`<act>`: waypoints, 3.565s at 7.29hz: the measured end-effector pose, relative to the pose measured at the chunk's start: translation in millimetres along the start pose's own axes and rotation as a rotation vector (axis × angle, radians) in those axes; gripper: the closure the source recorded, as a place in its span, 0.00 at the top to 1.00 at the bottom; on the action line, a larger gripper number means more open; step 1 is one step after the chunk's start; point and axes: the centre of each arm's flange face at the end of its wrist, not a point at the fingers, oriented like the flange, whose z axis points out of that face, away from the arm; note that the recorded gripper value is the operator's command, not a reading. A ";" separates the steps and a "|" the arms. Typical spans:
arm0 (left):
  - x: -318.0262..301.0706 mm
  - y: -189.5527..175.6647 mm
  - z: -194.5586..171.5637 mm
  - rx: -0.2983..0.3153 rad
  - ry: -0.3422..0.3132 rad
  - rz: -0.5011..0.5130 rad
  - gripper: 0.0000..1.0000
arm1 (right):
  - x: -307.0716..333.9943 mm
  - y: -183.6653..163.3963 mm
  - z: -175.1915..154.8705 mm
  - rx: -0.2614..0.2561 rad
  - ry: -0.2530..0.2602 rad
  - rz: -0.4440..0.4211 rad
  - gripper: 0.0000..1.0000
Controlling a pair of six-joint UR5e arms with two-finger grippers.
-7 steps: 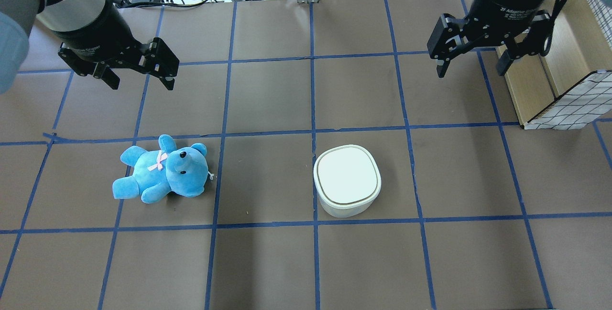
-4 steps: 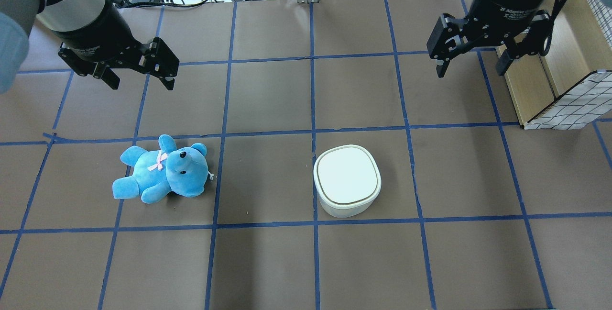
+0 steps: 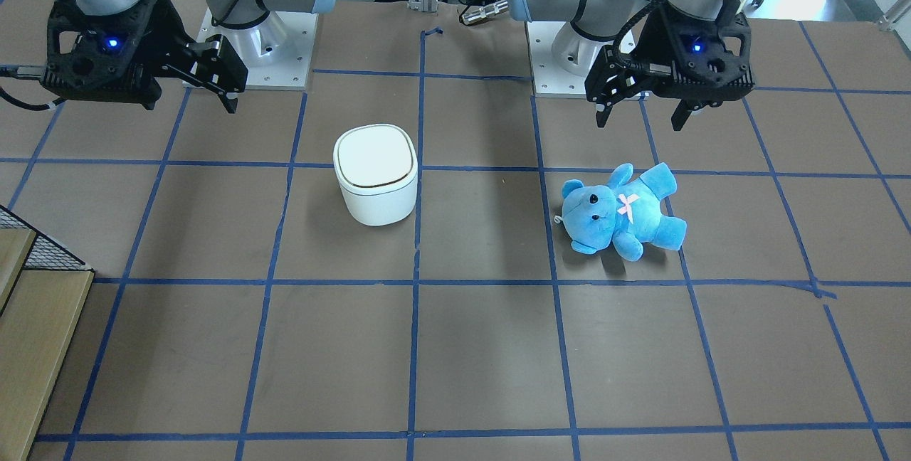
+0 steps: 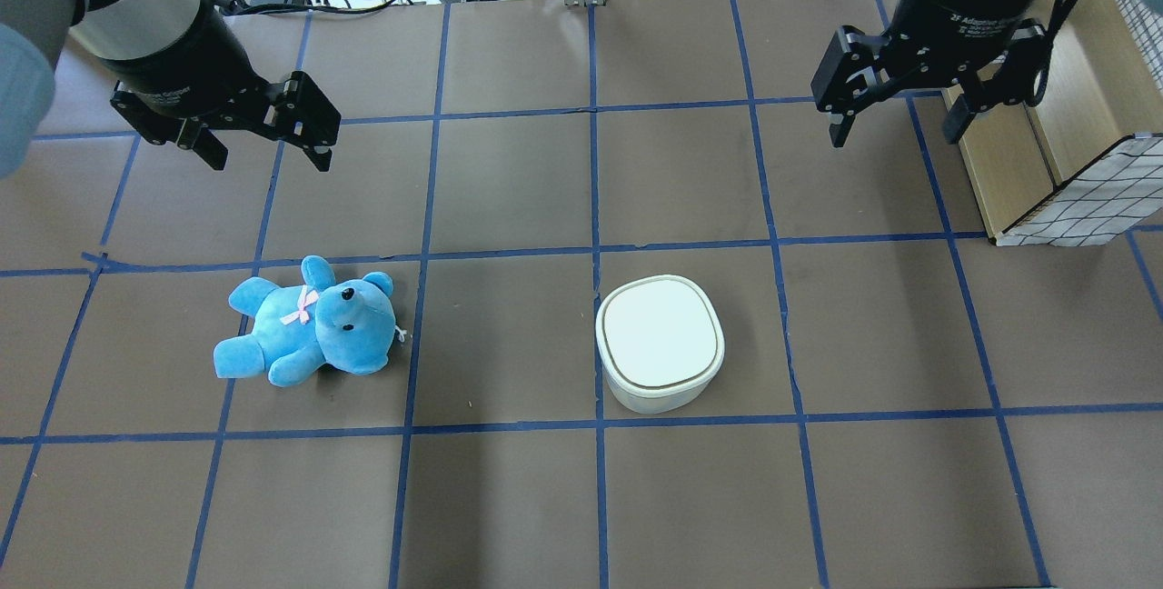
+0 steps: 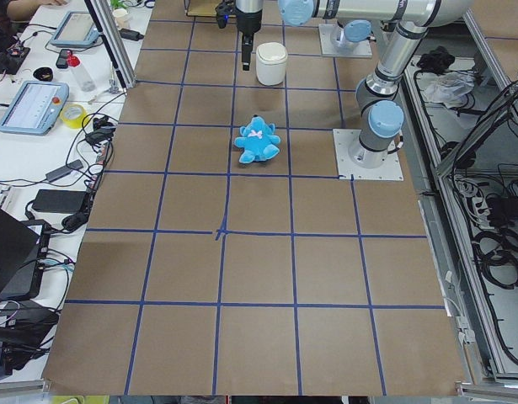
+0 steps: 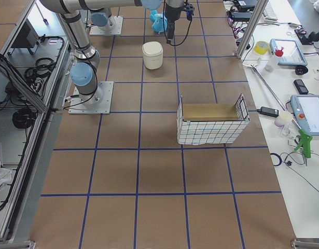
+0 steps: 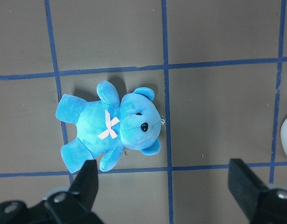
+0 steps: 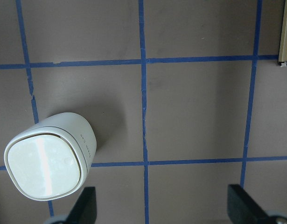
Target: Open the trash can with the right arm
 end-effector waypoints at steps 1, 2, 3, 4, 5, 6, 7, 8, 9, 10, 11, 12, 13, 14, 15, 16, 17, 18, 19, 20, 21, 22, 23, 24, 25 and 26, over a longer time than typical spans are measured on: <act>0.0 0.0 0.0 0.000 0.000 0.000 1.00 | 0.0 0.1 0.1 -0.001 0.000 0.000 1.00; 0.0 0.0 0.0 0.000 0.000 0.001 1.00 | -0.8 0.4 -0.2 0.000 -0.001 -0.001 1.00; 0.0 0.0 0.0 0.000 0.000 0.001 1.00 | -2.7 1.2 -1.4 0.003 -0.005 0.010 0.92; 0.0 0.0 0.0 0.000 0.000 0.001 1.00 | -4.9 2.3 -2.0 0.005 -0.011 0.041 0.58; 0.0 0.0 0.0 0.000 0.000 0.001 1.00 | -7.4 3.9 -2.2 0.005 -0.017 0.070 0.27; 0.0 0.0 0.0 0.000 0.000 0.001 1.00 | -13.7 5.9 -1.2 0.002 -0.028 0.081 0.05; 0.0 0.0 0.0 0.000 0.000 0.000 1.00 | -29.3 9.8 0.9 -0.004 -0.041 0.089 0.00; 0.0 0.0 0.0 0.000 0.000 0.000 1.00 | -51.2 15.9 3.4 -0.011 -0.045 0.100 0.00; 0.0 0.0 0.0 0.000 0.000 0.000 1.00 | -71.1 22.5 5.7 -0.016 -0.043 0.105 0.00; 0.0 -0.1 -0.1 0.001 0.000 0.000 1.00 | -85.9 28.0 7.9 -0.020 -0.043 0.107 0.00; 0.0 0.0 0.0 0.000 0.000 0.000 1.00 | -99.2 32.8 10.5 -0.025 -0.049 0.110 0.00; 0.0 0.0 0.0 0.000 0.000 0.000 1.00 | -113.1 37.7 14.5 -0.023 -0.054 0.116 0.00; 0.0 0.0 0.0 0.000 0.000 0.001 1.00 | -125.8 41.8 21.8 -0.017 -0.057 0.120 0.00; 0.0 0.0 0.0 0.000 0.000 0.000 1.00 | -134.1 44.7 31.5 -0.018 -0.062 0.123 0.00; 0.0 0.0 0.0 0.000 0.000 0.000 1.00 | -138.7 46.5 43.8 -0.031 -0.073 0.124 0.00; 0.0 0.0 0.0 0.000 0.000 0.000 1.00 | -140.9 47.3 57.2 -0.042 -0.084 0.124 0.00; 0.0 0.0 0.0 0.000 0.000 0.001 1.00 | -141.5 47.7 73.1 -0.041 -0.090 0.124 0.00; 0.0 0.0 0.0 0.000 0.000 0.000 1.00 | -141.5 48.1 88.3 -0.032 -0.095 0.123 0.00; 0.0 0.0 0.0 0.000 0.000 0.000 1.00 | -141.7 47.3 100.3 -0.022 -0.099 0.122 0.00; 0.0 0.0 0.0 0.000 0.000 0.000 1.00 | -141.9 46.1 109.1 -0.011 -0.102 0.122 0.00; 0.0 0.0 0.0 0.000 0.000 0.000 1.00 | -141.9 45.5 117.9 -0.002 -0.106 0.122 0.00; 0.0 0.0 0.0 0.000 0.000 0.001 1.00 | -141.4 46.8 129.3 0.004 -0.108 0.125 0.00; 0.0 0.0 0.0 0.000 0.000 0.000 1.00 | -140.4 49.7 141.3 0.000 -0.106 0.130 0.00; 0.0 0.0 0.0 0.000 0.000 0.000 1.00 | -139.1 53.0 151.0 -0.009 -0.101 0.138 0.00; 0.0 0.0 0.0 0.000 0.000 0.000 1.00 | -138.2 56.2 159.0 -0.022 -0.096 0.149 0.00; 0.0 0.0 0.0 0.000 0.000 0.000 1.00 | -137.8 59.9 166.5 -0.036 -0.091 0.168 0.00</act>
